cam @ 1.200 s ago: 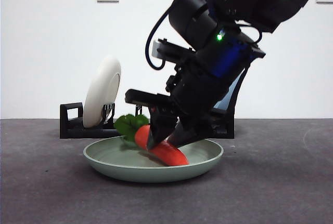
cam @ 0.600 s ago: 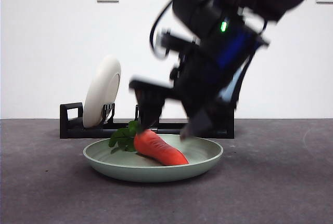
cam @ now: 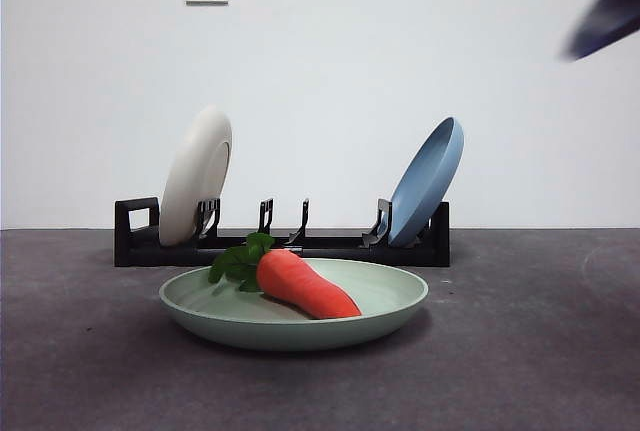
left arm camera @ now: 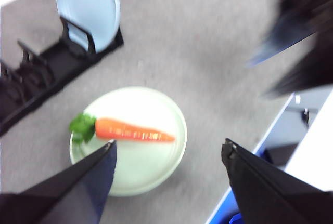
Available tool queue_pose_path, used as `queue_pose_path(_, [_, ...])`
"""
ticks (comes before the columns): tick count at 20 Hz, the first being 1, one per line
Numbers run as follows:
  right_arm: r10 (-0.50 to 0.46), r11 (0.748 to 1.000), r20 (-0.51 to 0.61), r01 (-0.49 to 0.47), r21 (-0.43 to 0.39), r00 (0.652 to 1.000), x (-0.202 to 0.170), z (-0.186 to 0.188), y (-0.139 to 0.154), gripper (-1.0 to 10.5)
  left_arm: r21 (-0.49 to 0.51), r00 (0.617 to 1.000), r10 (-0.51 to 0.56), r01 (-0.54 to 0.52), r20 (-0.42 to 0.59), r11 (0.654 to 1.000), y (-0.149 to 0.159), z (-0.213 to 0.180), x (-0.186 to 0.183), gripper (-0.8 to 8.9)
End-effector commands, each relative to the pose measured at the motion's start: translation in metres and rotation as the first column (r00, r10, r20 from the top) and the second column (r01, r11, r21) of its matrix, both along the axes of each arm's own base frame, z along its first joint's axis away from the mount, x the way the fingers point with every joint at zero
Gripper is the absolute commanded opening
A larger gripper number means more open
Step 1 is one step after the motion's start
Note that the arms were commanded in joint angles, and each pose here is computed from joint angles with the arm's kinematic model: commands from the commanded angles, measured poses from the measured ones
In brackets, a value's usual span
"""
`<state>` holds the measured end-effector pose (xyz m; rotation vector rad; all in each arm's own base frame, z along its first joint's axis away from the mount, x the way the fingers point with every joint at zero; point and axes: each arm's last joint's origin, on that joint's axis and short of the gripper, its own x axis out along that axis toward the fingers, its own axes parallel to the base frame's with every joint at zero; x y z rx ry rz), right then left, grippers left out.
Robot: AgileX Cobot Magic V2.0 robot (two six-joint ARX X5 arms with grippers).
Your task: Take the green plate from the plate rack,put the plate on the table,take the carrot from the table,put the carrot in the plate
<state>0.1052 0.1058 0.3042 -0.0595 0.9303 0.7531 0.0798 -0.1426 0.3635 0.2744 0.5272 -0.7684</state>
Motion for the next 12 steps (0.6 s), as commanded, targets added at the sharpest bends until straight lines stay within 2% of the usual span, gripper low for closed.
queue_pose_path(1, [-0.001, 1.0, 0.003, 0.001, 0.009, 1.0, -0.015, 0.004, -0.014, 1.7, 0.016, 1.0, -0.001, 0.001, -0.014, 1.0, 0.001, -0.002, -0.001, 1.99])
queue_pose_path(2, [-0.002, 1.0, 0.017, 0.002, 0.017, 1.0, -0.023, 0.007, -0.022, -0.1, 0.03, 1.0, 0.0, 0.001, -0.02, 1.0, 0.001, -0.003, -0.001, -0.02])
queue_pose_path(7, [0.001, 0.998, 0.087, -0.006, 0.064, 0.996, -0.037, 0.014, -0.035, -0.1, 0.044, 1.0, 0.0, 0.001, -0.027, 0.999, 0.002, -0.004, -0.002, -0.08])
queue_pose_path(12, [-0.014, 0.996, 0.082, 0.007, 0.087, 0.997, -0.04, 0.016, -0.038, 0.0, 0.047, 1.0, 0.003, -0.002, -0.024, 0.999, 0.002, -0.004, -0.002, -0.04])
